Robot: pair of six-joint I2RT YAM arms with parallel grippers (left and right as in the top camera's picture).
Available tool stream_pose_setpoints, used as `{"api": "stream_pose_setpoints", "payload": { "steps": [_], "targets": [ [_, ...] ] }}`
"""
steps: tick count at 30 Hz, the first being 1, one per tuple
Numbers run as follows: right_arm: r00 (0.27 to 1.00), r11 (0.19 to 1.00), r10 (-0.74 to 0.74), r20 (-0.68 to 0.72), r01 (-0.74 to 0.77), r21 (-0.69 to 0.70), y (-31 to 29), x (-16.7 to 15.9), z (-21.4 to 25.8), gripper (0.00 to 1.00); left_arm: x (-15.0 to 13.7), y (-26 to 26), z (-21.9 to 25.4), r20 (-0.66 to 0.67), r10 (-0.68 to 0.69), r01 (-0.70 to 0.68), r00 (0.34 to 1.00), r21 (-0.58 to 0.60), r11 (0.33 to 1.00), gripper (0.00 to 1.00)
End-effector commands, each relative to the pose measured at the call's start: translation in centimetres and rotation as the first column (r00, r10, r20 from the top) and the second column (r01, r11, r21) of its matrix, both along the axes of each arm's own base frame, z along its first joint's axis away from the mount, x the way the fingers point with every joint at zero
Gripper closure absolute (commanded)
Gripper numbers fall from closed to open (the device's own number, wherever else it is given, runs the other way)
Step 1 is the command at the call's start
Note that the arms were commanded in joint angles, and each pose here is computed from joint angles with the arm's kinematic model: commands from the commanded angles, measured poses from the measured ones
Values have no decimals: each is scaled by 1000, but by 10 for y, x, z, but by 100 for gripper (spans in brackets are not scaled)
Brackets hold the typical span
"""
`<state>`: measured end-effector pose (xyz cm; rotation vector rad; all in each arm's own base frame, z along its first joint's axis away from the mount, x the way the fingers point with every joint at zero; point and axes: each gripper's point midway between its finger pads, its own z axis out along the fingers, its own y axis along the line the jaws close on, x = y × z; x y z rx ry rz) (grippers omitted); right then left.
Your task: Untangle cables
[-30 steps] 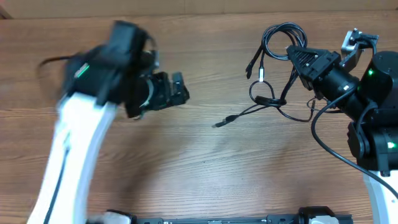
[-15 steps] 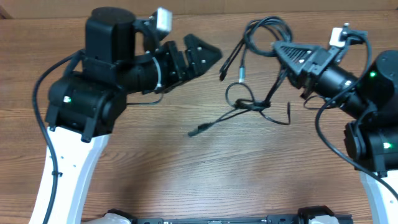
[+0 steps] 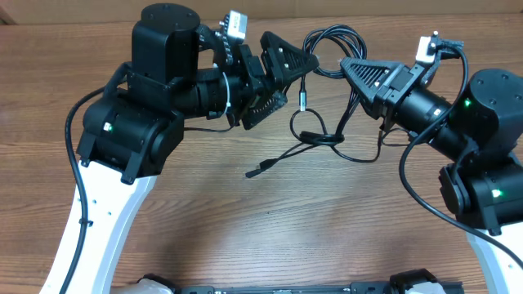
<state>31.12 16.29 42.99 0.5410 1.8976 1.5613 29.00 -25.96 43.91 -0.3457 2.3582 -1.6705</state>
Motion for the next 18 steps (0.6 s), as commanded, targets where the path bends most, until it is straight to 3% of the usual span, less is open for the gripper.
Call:
{"api": "stream_pose_setpoints", "payload": {
  "steps": [1, 6, 8, 12, 18],
  "targets": [
    [1000, 1000, 24, 17, -23, -10, 9, 1, 3, 96, -6, -3, 6, -130, 3, -11, 992, -66, 998, 0],
    [997, 998, 68, 18, -68, -13, 31, 4, -1, 96, -8, -4, 6, -200, 10, -28, 980, -89, 996, 0],
    [998, 998, 55, 24, -54, -15, 33, 5, -1, 96, -6, -4, 5, -203, 20, -38, 979, -86, 996, 15],
    [996, 996, 89, 25, -89, -14, 43, -2, 0, 96, 2, 0, 2, -192, 74, -88, 979, -65, 994, 29],
    [993, 992, 120, 1, -120, 29, 50, -7, 3, 96, 20, 13, -11, -160, 202, -202, 966, 15, 979, 36]
  ]
}}
